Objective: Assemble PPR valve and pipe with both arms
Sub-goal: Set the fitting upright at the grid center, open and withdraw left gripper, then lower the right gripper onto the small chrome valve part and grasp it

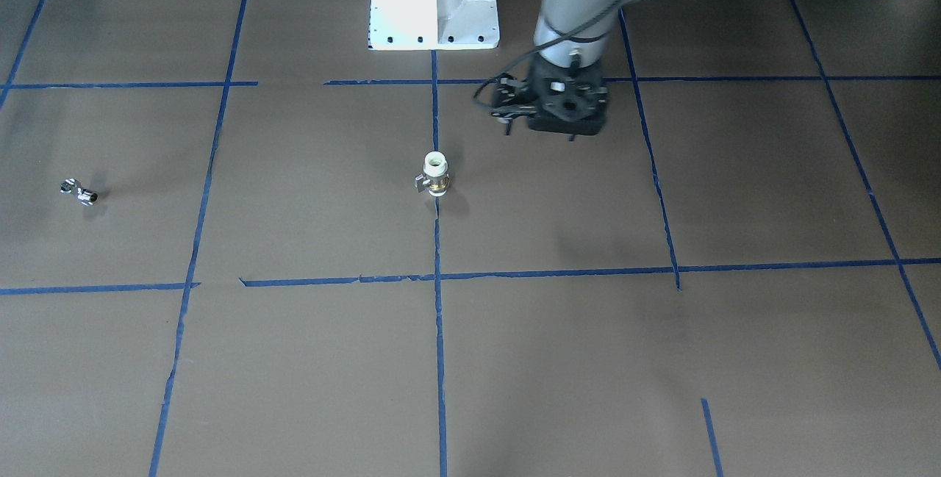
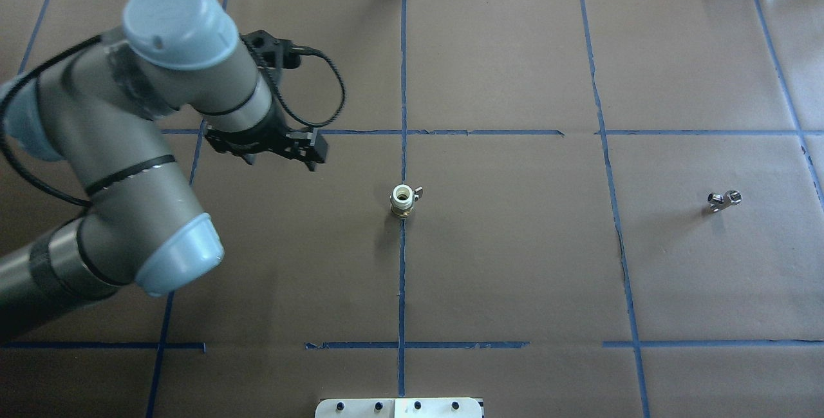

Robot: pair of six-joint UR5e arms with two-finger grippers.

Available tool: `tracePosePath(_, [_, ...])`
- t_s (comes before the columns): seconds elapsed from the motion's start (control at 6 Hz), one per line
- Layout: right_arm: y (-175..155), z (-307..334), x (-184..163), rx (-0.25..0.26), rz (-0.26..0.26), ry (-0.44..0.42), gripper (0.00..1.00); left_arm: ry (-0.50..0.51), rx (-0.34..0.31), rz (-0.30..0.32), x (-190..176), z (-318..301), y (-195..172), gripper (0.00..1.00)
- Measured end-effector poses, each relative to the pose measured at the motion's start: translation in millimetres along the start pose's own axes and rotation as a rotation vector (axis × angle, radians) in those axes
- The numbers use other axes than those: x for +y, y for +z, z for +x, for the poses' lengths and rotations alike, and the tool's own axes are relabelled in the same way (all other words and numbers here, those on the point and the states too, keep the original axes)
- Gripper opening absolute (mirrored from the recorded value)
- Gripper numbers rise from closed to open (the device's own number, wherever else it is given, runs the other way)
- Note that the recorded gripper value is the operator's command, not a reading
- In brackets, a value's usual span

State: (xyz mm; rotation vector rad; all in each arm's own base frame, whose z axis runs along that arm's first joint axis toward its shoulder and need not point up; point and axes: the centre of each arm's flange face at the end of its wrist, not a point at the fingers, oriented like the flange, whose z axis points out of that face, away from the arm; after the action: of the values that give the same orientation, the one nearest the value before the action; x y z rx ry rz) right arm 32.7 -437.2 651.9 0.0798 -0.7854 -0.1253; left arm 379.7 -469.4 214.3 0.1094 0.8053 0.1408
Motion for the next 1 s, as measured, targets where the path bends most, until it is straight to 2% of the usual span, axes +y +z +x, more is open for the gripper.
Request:
tracePosePath(0.17, [-5,-6,-4,-0.004,0.012,-0.011,1.0,0.07,-0.034,-0.025,-8,-78,-4,1.0])
tracePosePath(0.5, [-16,-18,-14,-0.021,0.036,-0.032,1.0,0.128,-0.066,-0.066,-9,-252,-25,1.0])
tracePosePath(0.83, [-16,-29,-22,-0.046,0.038,-0.05,1.0,0.126,-0.118,-0.095,19,-438,-42,1.0])
tracePosePath(1.0, [-17,-37,-29,-0.049,0.039,-0.051,1.0,0.104,-0.109,-0.122,49,-517,-41,1.0])
